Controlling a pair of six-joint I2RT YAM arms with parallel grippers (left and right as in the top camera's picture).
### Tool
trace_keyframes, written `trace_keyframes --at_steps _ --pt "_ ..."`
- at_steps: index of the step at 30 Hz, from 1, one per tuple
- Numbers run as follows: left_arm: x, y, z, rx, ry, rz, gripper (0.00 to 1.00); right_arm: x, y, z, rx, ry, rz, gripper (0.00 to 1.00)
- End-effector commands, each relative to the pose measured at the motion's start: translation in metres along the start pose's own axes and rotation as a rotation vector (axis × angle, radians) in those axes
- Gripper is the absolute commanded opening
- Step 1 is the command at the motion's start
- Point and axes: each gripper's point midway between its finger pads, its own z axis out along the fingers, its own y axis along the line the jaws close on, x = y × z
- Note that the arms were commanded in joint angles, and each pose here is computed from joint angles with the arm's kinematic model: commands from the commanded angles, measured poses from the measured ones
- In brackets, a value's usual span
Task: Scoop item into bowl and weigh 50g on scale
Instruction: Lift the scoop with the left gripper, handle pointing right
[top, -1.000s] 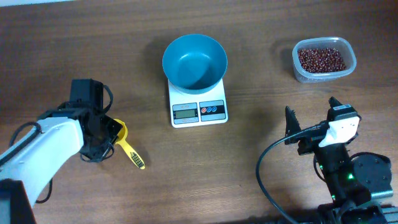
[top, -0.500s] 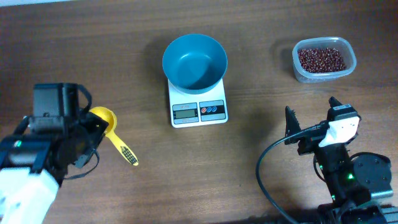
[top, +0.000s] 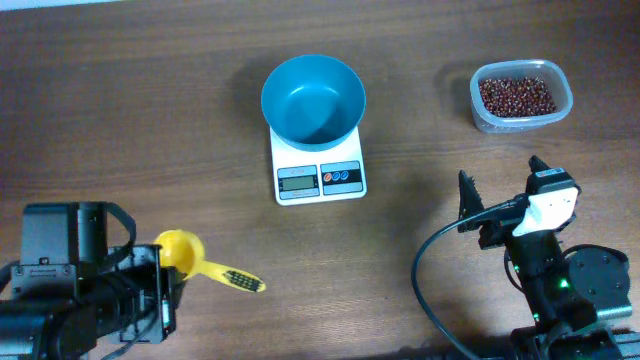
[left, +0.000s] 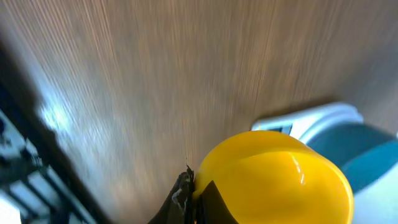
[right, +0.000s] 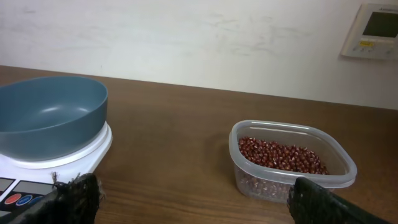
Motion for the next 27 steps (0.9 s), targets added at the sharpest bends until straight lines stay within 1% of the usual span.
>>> trace_keyframes --at_steps 1,4,25,26,27 --pt "0.023 0.000 -0.004 0.001 0.131 -0.039 0.00 0.005 -0.003 0.000 0.018 0.011 -0.002 0.99" --pt "0.029 0.000 -0.005 -0.010 0.170 -0.132 0.00 0.005 -0.003 0.000 0.017 0.011 -0.002 0.99" --pt "0.029 -0.001 -0.005 -0.007 0.168 -0.132 0.00 0.004 -0.001 0.000 0.004 0.009 -0.001 0.99" --pt "0.029 -0.001 -0.005 -0.007 0.168 -0.132 0.00 0.003 0.007 0.000 -0.042 0.002 0.056 0.99" --pt "0.029 -0.001 -0.005 -0.007 0.168 -0.132 0.00 0.002 0.013 0.000 -0.076 0.003 0.149 0.99"
